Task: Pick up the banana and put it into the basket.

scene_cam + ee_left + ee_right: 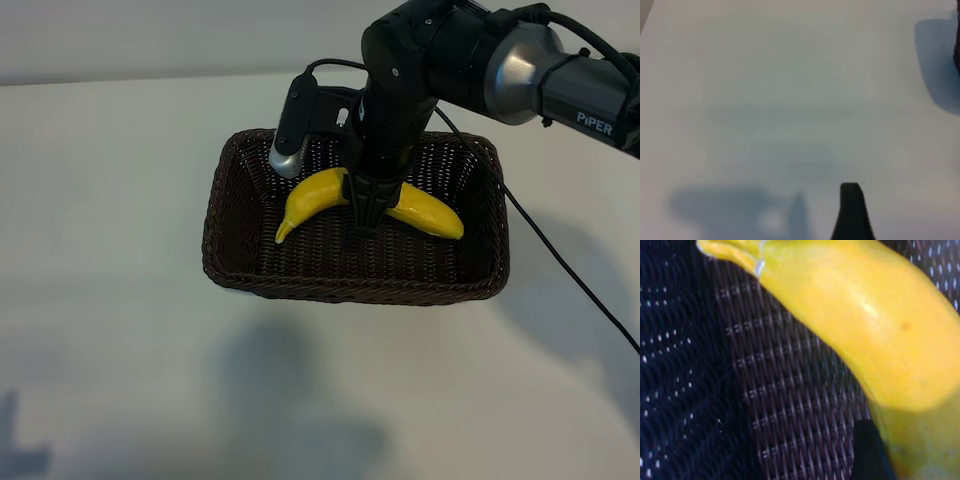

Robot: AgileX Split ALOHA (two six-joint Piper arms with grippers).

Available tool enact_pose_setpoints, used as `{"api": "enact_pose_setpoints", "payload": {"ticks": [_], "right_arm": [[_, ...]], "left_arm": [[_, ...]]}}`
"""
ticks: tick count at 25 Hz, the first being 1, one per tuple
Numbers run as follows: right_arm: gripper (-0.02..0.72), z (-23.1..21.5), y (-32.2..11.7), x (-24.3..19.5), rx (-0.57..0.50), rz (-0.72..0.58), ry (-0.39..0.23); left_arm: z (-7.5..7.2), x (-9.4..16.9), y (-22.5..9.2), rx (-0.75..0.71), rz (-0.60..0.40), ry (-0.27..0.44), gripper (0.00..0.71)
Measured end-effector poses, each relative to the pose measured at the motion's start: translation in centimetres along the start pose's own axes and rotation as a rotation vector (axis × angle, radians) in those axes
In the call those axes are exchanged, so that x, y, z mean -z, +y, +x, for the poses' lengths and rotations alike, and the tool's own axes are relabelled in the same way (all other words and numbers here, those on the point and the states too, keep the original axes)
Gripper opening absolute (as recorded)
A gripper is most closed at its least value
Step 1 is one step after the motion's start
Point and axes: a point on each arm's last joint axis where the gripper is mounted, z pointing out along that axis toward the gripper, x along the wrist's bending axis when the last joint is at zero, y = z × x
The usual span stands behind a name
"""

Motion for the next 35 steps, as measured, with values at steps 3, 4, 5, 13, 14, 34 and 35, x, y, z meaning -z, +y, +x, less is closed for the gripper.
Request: {"api": "enact_pose_setpoints", "payload": {"ticks": [3, 4, 5, 13, 14, 34, 35], "right_arm": [[0.455, 0.0, 0.0, 0.0, 0.0, 0.002, 0.002], [0.476, 0.0, 0.0, 0.0, 0.0, 0.005, 0.004], [0.495, 0.1, 0.0, 0.0, 0.001, 0.005, 0.005], [0.564, 0.0, -0.1, 0.3, -0.015, 0.009, 0.002], [0.564, 0.0, 0.0, 0.6, -0.022, 0.004, -0.003], [0.545, -8.8, -5.9, 6.3, -0.549, -0.072, -0.004], [0.545, -9.4, -6.7, 6.4, -0.628, -0.071, -0.006]], "left_arm": [[0.0, 0.0, 0.0, 0.0, 0.0, 0.0, 0.541], [0.0, 0.0, 0.0, 0.0, 0.0, 0.0, 0.541], [0.0, 0.0, 0.0, 0.0, 0.0, 0.0, 0.541], [0.0, 0.0, 0.0, 0.0, 0.0, 0.0, 0.541], [0.0, 0.0, 0.0, 0.0, 0.0, 0.0, 0.541], [0.0, 0.0, 0.0, -0.001, 0.0, 0.0, 0.541], [0.0, 0.0, 0.0, -0.001, 0.0, 0.0, 0.541]]}}
